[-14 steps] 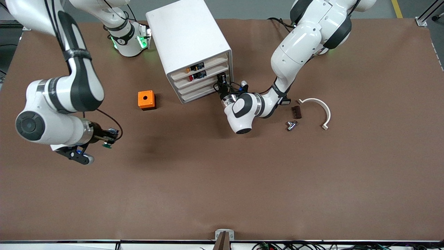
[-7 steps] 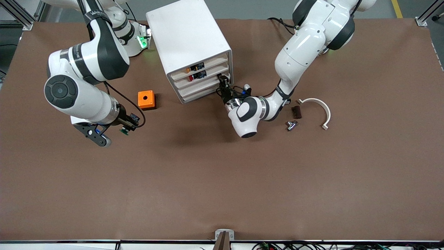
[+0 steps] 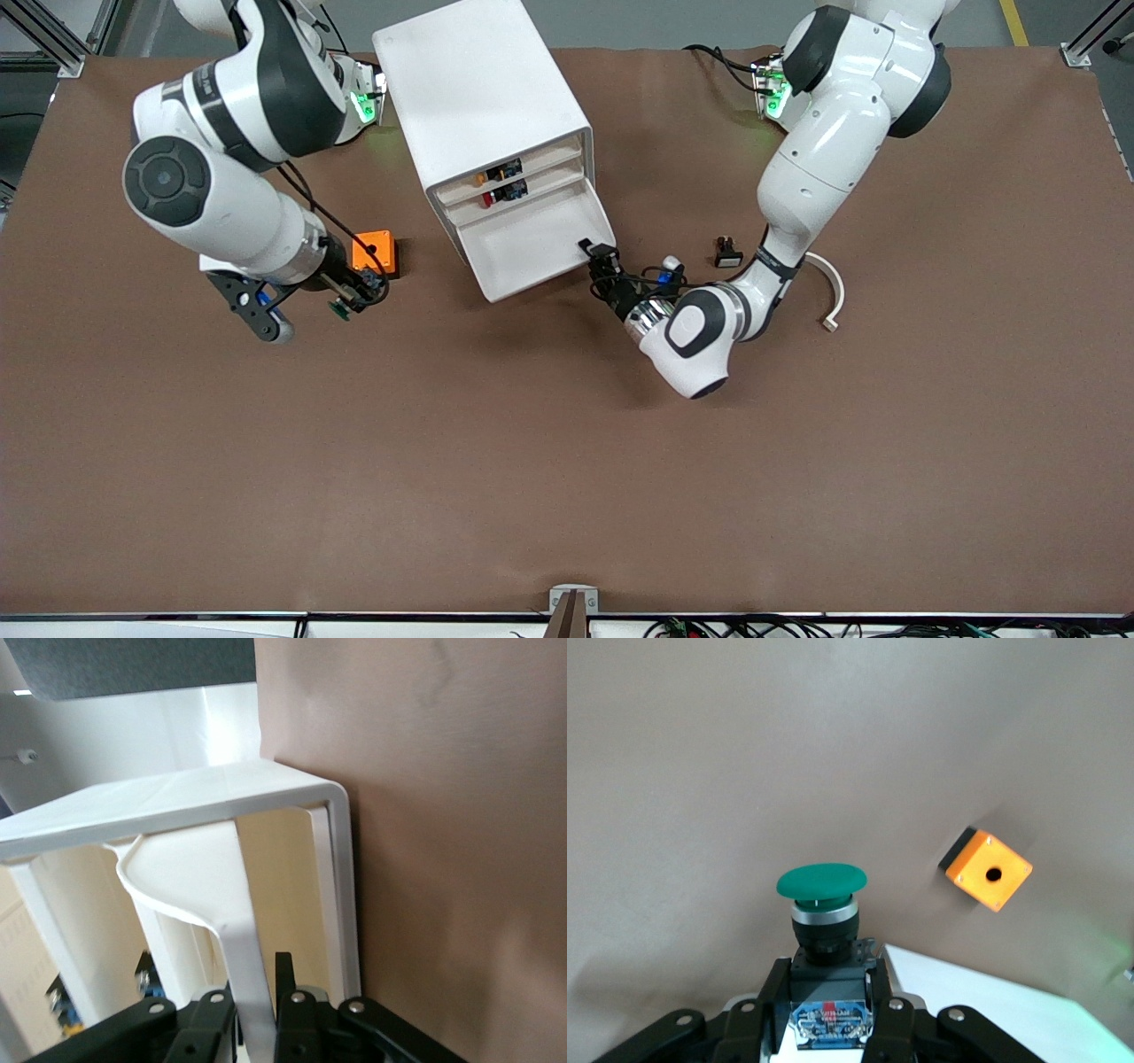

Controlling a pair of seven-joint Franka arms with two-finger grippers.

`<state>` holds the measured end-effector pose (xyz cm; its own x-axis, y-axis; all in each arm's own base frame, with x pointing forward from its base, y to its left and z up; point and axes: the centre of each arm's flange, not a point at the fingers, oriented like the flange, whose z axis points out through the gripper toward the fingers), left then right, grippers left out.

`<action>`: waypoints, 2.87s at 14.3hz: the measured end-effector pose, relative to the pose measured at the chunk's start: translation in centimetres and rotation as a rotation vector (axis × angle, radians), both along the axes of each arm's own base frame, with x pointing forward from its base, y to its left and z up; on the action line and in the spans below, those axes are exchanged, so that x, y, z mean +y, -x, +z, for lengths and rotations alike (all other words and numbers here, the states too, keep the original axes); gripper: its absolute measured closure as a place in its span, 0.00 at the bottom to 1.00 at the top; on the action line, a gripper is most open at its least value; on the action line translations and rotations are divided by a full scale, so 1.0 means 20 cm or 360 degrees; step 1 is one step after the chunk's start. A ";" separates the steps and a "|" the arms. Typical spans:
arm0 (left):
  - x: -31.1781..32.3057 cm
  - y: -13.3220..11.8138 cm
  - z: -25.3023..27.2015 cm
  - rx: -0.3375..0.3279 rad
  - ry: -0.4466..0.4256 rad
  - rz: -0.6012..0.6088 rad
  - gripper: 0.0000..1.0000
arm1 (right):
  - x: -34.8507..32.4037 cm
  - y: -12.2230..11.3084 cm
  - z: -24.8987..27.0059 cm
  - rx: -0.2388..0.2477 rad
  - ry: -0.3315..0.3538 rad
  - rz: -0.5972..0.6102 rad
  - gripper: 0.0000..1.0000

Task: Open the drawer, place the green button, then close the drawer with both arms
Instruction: 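Lower the green button into the open drawer and open the right gripper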

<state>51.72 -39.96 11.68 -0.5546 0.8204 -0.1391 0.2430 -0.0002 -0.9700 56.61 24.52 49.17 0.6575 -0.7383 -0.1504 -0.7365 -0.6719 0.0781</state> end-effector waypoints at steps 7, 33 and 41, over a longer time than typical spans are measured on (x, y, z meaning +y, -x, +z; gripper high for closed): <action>0.04 -0.04 0.00 -0.0015 -0.0001 0.0035 0.70 | 0.51 0.23 -0.16 -0.0111 0.0003 -0.0229 0.60; 0.17 -0.60 0.92 -0.1993 0.0864 -0.1122 0.00 | 1.12 0.58 -0.92 -0.0289 0.0073 -0.0390 0.13; -0.02 -0.59 0.96 -0.2330 0.0641 -0.1659 0.00 | 0.75 0.22 -0.51 -0.0301 0.0102 -0.0237 0.00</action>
